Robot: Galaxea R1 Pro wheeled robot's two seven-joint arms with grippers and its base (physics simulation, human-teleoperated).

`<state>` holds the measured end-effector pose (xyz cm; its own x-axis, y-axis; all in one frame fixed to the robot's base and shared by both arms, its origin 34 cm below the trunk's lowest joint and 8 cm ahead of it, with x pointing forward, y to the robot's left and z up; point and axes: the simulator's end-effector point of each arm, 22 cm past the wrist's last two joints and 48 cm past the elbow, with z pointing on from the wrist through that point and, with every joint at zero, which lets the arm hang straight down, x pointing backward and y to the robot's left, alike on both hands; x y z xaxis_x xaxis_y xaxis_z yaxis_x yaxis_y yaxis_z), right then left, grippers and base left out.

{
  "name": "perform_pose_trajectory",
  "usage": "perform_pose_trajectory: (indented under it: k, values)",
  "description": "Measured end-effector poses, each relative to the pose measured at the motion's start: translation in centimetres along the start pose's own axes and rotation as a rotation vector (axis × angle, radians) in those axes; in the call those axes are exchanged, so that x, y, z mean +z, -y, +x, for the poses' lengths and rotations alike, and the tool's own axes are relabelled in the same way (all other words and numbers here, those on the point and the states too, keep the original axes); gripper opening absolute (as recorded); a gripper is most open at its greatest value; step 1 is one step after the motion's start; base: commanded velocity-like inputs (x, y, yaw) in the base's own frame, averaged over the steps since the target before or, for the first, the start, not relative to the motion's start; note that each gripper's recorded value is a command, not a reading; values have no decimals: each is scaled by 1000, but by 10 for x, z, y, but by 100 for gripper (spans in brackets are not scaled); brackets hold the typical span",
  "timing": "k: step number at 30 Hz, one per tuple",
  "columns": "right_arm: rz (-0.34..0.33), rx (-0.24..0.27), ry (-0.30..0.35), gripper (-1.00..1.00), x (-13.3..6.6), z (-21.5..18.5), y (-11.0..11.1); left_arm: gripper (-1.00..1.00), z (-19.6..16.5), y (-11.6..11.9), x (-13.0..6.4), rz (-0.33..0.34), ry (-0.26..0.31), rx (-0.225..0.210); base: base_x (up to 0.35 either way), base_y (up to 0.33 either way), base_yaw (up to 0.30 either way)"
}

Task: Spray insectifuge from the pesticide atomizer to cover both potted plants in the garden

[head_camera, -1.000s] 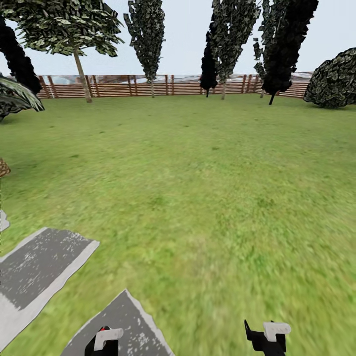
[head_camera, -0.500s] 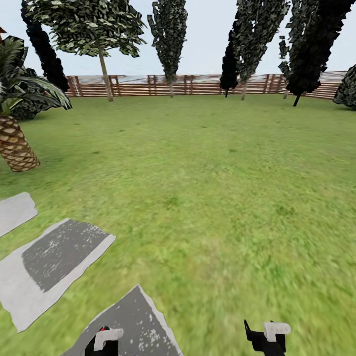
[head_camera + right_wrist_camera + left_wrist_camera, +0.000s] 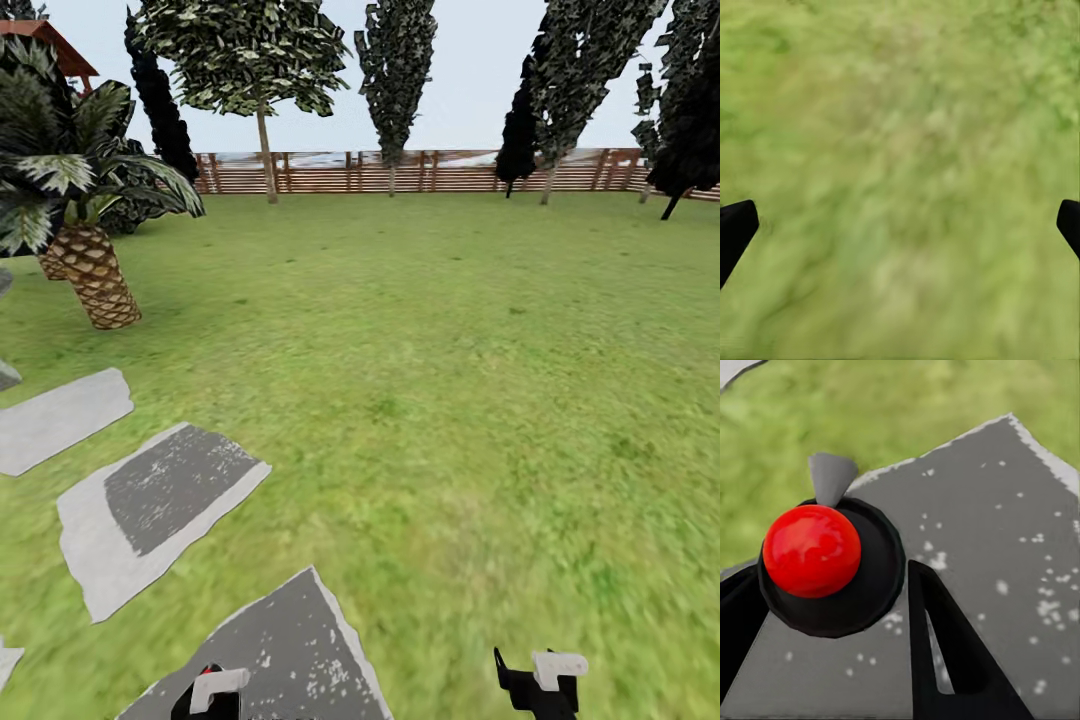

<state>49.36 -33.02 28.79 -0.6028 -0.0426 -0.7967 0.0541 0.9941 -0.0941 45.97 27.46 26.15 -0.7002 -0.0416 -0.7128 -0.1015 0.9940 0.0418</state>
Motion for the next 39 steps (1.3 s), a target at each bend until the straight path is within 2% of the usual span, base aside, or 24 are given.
perform_pose_trajectory:
  k: [31,39]
  values:
    - [-4,1,-8,100,0,4,-4,-100,5,0,0,0,-11,2,0,0,277]
    - [-12,7,-13,100,0,6,-10,-100,8,0,0,0,-16,3,0,0,277]
